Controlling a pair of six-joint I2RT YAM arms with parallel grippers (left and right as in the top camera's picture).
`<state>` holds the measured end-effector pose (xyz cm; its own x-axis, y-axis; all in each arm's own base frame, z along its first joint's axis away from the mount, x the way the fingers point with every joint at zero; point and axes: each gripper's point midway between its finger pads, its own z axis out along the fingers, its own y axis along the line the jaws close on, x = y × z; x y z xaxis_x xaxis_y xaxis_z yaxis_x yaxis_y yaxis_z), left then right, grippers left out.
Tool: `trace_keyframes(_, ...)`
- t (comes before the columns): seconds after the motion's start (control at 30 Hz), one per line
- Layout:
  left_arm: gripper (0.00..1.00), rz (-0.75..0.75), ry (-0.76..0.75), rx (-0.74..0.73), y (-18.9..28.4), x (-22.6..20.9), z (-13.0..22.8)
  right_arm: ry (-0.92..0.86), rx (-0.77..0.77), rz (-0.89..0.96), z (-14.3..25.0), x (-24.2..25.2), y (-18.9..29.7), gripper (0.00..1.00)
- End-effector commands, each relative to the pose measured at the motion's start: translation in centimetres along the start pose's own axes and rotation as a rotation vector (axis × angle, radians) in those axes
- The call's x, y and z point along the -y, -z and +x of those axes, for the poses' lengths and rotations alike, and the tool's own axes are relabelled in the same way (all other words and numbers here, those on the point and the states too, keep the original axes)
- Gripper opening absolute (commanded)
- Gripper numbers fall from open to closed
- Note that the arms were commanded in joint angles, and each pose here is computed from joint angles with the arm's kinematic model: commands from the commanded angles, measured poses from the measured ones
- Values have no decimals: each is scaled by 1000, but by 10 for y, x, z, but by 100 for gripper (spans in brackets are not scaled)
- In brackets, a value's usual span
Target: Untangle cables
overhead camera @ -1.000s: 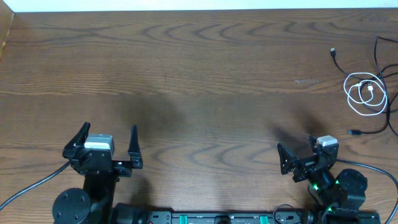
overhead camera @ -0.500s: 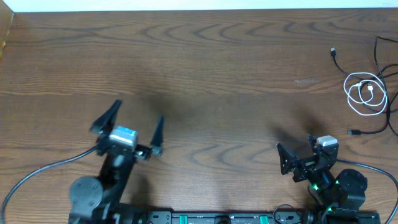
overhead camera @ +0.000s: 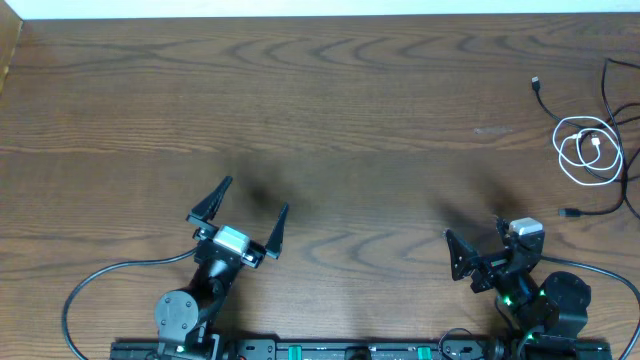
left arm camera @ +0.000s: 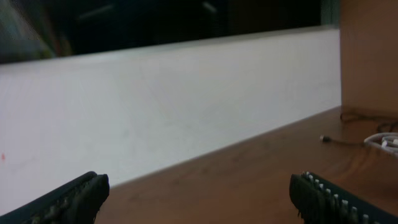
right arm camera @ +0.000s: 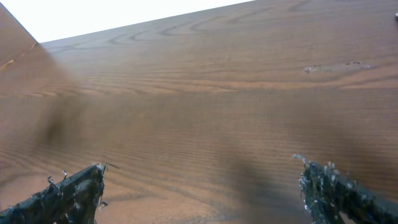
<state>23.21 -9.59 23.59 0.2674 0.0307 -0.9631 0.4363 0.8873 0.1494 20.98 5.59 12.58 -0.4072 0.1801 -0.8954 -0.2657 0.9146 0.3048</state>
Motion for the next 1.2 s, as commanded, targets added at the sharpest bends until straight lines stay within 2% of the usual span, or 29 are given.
trace_keyframes(0.0,98,-40,13,-8,5,-7,4,-7,1,0,1,0,0,99)
trace_keyframes(0.07,98,-55,21,-50,8,-10,14,-6,1,0,1,0,0,99)
trace_keyframes(0.23,98,-121,78,-272,25,-21,69,-7,1,0,1,0,0,99)
trace_keyframes(0.37,98,-171,101,-361,36,-28,90,-7,1,0,1,0,0,99)
trace_keyframes(0.83,98,-314,85,-403,45,-52,99,-7,1,0,1,0,0,99)
trace_keyframes(1.17,98,-319,85,-408,45,-53,100,-7,1,0,1,0,0,99)
